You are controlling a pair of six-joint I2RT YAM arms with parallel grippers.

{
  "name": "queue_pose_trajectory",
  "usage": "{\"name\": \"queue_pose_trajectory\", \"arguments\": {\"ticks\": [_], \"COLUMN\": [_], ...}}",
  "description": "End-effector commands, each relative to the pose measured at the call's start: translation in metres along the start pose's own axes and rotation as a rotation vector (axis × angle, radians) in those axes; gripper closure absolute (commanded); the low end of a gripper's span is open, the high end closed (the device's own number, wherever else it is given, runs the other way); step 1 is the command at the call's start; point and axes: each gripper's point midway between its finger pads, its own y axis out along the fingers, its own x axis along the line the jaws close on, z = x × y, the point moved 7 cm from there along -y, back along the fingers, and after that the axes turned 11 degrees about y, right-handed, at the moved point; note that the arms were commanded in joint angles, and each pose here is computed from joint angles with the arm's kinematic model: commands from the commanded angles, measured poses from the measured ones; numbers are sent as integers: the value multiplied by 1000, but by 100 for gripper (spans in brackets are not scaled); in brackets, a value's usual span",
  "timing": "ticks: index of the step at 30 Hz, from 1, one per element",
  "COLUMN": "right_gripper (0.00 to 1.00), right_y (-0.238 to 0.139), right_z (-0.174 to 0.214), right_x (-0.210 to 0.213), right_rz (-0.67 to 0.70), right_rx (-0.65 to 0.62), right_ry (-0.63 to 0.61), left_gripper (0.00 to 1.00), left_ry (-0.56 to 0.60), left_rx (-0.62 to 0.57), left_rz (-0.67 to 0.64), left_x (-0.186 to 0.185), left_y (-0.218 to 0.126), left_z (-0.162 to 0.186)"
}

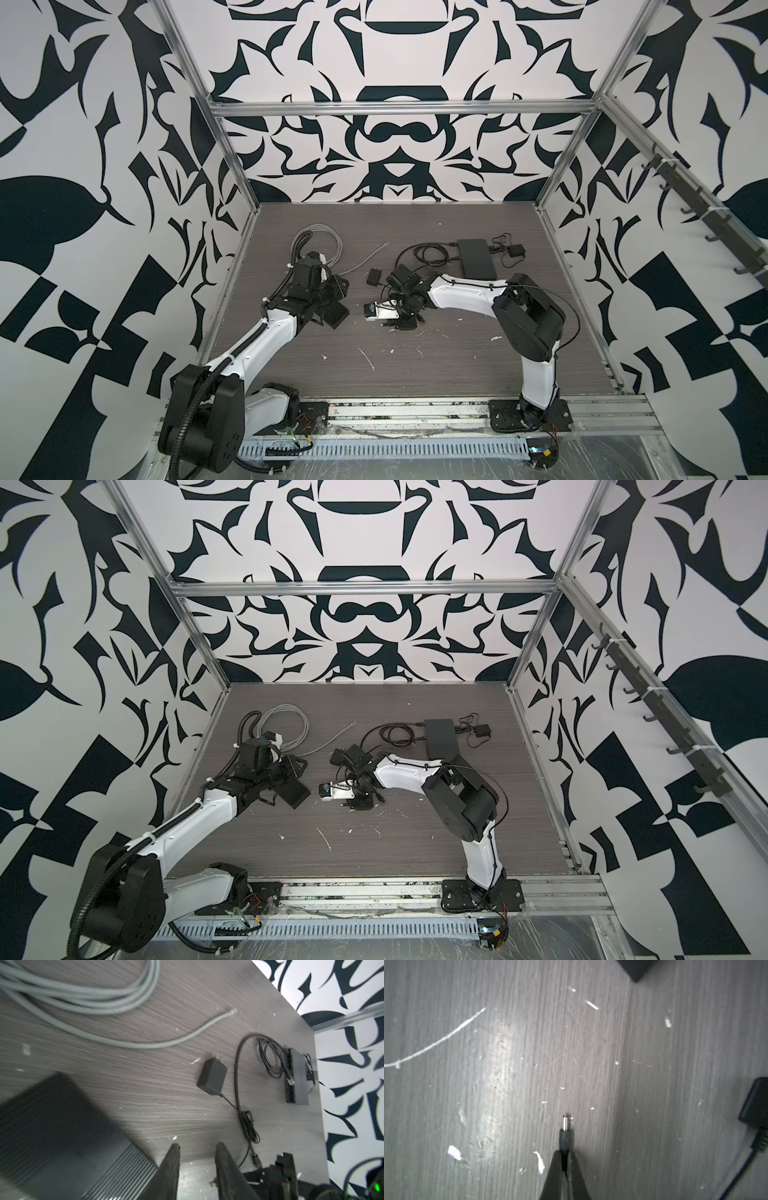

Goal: Insert the plug into the switch port

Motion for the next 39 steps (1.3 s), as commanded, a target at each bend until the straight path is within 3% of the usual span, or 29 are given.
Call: {"name": "queue_pose_trajectory", "arguments": {"ticks": [1, 15, 39], "right_gripper": [100, 100, 100], "right_y": [-26, -32, -31], "right_z": [-11, -9, -6], "right_x": [-7, -19, -33], "right_rz": [22, 24, 56], "right_rx": [-120, -244, -274], "right_ry": [36, 88, 130], "left_gripper": [67, 67, 68], "left_ry": [-62, -232, -249], "left_rx": [59, 155, 213], "left_rz": [132, 342, 402], "left_x": [-8, -21, -33], "left_y": [9, 71, 86], "left_z": [17, 48, 67]}}
